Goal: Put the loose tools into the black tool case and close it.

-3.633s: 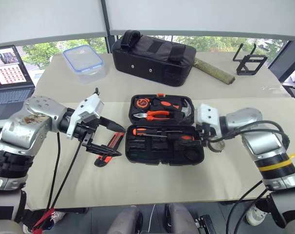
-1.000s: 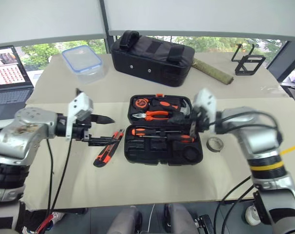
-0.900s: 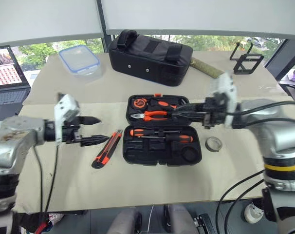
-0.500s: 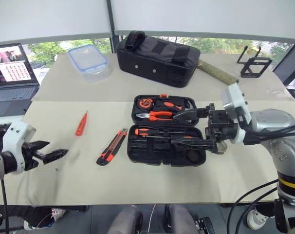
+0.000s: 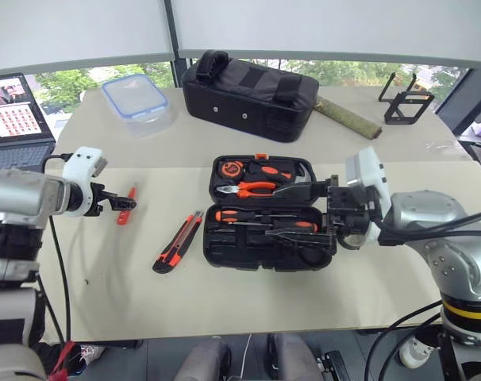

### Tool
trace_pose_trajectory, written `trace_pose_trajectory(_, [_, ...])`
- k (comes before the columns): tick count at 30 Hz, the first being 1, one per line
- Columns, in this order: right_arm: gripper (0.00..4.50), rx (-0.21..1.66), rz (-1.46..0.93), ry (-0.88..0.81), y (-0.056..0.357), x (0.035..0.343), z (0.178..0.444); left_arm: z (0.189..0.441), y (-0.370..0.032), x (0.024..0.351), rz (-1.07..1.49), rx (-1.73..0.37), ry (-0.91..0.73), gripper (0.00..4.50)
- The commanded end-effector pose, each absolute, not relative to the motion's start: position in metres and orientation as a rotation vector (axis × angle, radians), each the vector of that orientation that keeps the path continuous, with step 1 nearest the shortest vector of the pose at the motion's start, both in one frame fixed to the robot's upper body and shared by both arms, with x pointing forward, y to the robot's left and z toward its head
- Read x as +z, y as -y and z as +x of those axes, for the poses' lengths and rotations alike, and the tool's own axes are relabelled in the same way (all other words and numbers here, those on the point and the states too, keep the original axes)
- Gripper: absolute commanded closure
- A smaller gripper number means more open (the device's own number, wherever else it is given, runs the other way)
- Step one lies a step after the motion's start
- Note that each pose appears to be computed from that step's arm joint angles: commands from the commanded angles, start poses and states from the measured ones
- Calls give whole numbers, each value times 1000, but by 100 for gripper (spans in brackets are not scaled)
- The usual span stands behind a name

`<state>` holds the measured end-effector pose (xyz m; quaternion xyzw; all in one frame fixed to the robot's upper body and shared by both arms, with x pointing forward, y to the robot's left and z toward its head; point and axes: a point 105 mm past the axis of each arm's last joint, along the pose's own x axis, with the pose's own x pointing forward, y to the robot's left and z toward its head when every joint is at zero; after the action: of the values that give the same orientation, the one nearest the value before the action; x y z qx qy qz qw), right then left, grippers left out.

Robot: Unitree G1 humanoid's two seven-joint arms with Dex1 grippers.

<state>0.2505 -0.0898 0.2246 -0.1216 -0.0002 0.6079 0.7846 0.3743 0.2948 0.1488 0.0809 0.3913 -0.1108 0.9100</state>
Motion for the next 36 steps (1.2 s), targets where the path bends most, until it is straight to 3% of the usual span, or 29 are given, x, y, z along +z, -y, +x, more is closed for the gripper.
trace_pose_trajectory(1, [7,1312,-276,71,88,236,242,383,-296,146,169,-232,-823,0])
trace_pose_trajectory(2, [7,1310,-275,71,88,236,242,385,-296,144,165,-237,-829,0])
trace_pose_trajectory(5, [0,1294,-278,69,89,234,240,384,-296,134,180,-258,-864,69])
trace_pose_trajectory(7, [0,1283,-280,68,90,234,240,384,-295,131,162,-286,-870,155])
trace_pose_trajectory(9, [0,1267,-281,64,92,234,241,381,-300,129,167,-289,-878,213])
trace_pose_trajectory(10, [0,1258,-281,61,94,234,241,381,-301,130,171,-299,-872,272])
trace_pose_trajectory(14, [0,1222,-294,16,107,230,239,386,-271,176,218,-549,-697,405])
trace_pose_trajectory(17, [0,1195,-316,-63,121,218,236,379,-235,215,399,-806,-550,406])
trace_pose_trajectory(20, [0,1216,-281,-145,129,209,226,348,-191,233,558,-1127,-496,406])
trace_pose_trajectory(26, [0,1132,-346,-167,138,198,229,317,-122,217,707,-1454,-513,406])
trace_pose_trajectory(30, [0,1108,-341,-160,138,197,229,323,-88,187,734,-1490,-602,406])
trace_pose_trajectory(36, [0,1084,-328,-153,138,195,227,340,-71,167,778,-1431,-648,406])
